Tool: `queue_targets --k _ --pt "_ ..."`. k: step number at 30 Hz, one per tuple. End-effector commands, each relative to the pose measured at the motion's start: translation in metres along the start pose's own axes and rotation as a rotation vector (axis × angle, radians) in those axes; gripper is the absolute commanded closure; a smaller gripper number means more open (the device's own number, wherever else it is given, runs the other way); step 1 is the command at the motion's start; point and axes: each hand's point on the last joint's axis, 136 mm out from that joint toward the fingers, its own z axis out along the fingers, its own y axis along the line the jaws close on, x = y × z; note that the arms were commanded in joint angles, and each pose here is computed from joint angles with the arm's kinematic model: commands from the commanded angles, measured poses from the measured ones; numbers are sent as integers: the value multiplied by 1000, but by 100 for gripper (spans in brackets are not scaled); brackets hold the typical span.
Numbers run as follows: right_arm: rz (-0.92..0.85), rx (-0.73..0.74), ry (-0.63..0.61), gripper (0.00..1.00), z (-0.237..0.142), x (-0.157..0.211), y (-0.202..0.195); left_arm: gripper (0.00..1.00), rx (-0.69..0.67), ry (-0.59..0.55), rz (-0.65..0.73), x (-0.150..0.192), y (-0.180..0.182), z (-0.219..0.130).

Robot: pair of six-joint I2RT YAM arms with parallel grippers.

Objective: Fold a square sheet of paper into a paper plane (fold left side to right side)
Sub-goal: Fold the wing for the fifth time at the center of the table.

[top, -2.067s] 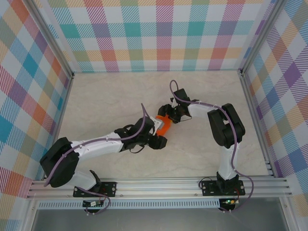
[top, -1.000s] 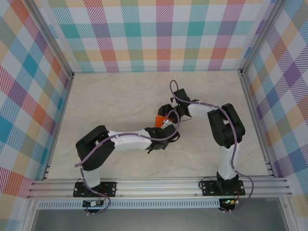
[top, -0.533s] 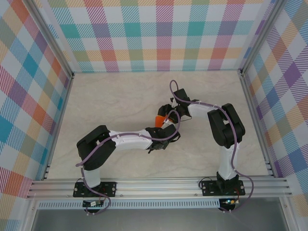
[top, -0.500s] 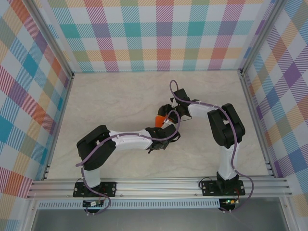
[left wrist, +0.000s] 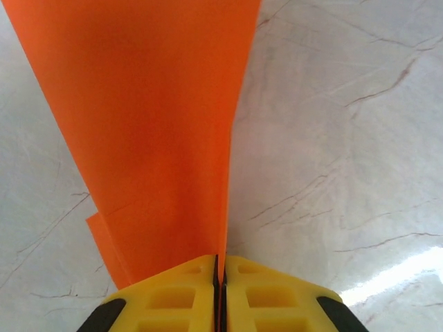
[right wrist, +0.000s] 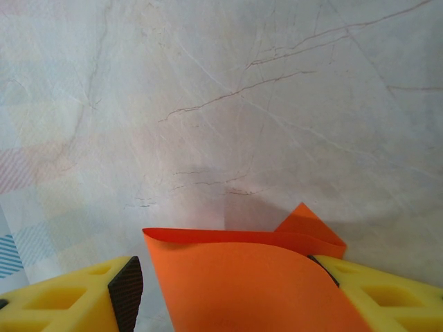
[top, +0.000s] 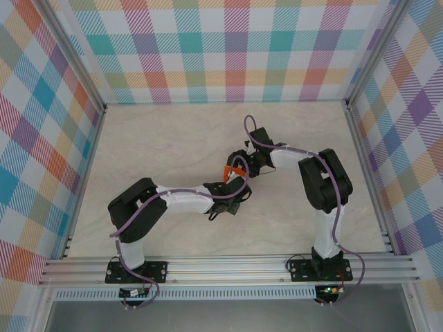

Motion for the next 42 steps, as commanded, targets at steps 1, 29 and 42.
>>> queue_targets --k 1,29,42 --pt "-2 18 53 35 9 13 -8 90 87 -39 -99 -11 -1 -11" --pt "-115 -13 -93 19 -78 9 -4 96 496 -4 -429 -32 1 -13" --pt "-58 -175 -45 24 -61 25 9 100 616 29 -602 -38 13 -4"
